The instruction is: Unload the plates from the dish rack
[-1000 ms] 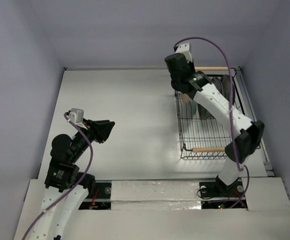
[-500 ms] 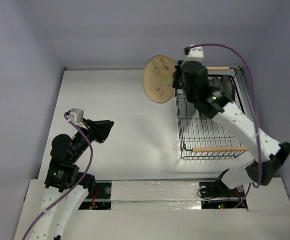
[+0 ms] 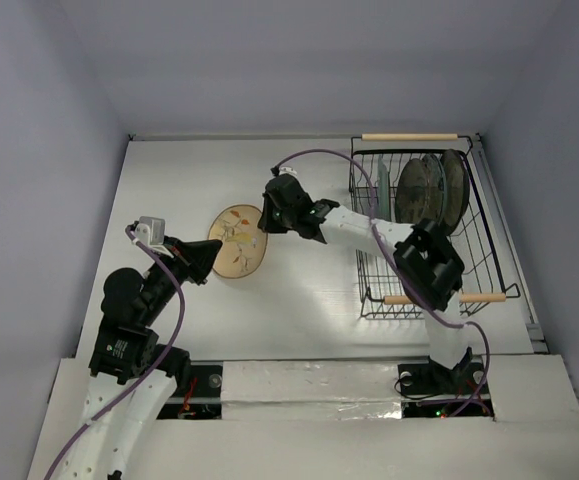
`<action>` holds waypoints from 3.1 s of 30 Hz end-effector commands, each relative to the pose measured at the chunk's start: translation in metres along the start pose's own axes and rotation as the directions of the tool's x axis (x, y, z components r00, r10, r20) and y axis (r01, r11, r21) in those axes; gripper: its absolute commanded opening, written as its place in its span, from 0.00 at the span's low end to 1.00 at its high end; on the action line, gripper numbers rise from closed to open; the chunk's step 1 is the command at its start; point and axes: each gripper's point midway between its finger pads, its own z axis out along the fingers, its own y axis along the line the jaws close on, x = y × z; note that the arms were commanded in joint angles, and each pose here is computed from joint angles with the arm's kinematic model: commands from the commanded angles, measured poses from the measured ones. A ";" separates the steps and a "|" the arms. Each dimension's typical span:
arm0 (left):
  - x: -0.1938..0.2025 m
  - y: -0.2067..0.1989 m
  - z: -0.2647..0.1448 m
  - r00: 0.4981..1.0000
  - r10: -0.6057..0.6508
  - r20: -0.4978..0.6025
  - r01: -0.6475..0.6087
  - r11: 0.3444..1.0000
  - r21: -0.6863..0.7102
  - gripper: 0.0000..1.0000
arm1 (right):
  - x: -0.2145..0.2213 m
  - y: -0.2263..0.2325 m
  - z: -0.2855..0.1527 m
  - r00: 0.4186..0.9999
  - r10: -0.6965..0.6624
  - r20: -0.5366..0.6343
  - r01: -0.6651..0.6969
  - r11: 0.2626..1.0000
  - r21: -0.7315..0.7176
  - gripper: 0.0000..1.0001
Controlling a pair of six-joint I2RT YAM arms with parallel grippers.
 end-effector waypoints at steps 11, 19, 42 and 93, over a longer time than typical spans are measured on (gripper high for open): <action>-0.006 -0.001 0.003 1.000 0.006 0.022 -0.006 1.000 0.003 0.08 | -0.043 0.034 0.036 0.962 0.214 0.170 -0.193 0.972 -0.132 0.25; -0.006 -0.001 0.003 1.000 0.006 0.020 -0.006 1.000 0.007 0.19 | -0.016 0.016 0.047 0.969 0.205 0.136 -0.191 0.976 -0.106 0.62; -0.010 0.005 0.003 0.999 0.010 0.035 -0.009 1.000 -0.021 0.03 | -0.126 -0.066 -0.182 0.865 -0.259 0.429 0.067 0.908 0.413 0.00; -0.011 0.003 0.000 0.999 0.006 0.048 -0.006 1.000 -0.012 0.15 | -0.199 -0.162 -0.332 0.811 -0.369 0.454 -0.083 0.695 0.714 0.00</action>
